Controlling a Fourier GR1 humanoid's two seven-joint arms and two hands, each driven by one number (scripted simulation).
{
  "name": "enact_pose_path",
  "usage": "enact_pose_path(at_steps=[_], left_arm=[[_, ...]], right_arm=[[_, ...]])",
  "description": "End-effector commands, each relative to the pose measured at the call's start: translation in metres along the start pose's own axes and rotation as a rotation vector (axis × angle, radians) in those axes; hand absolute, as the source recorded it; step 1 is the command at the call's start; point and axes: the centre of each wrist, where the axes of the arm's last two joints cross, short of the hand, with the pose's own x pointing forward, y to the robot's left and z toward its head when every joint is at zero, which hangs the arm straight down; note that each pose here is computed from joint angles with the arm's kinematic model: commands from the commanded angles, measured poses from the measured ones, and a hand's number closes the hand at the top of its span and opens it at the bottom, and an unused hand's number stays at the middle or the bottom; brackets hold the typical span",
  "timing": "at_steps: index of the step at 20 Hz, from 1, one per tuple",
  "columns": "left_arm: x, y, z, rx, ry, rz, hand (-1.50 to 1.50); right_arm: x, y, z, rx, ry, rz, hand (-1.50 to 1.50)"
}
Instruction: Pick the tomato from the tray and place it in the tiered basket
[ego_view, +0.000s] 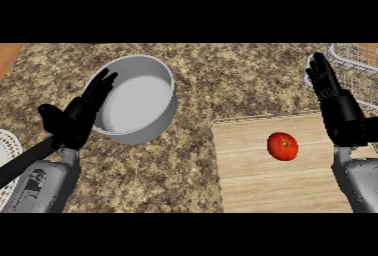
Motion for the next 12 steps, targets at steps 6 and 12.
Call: enact_pose_path(at_steps=[6, 12], left_arm=[[-0.084, 0.024, 0.071, 0.263, 0.303, -0.047, 0.0], [-0.096, 0.015, 0.093, 0.276, 0.344, 0.017, 0.0]], right_arm=[[0.041, -0.083, 0.014, -0.598, -0.095, 0.259, 1.5], [-0.009, -0.083, 0.067, -1.225, 0.116, 0.086, -1.5]])
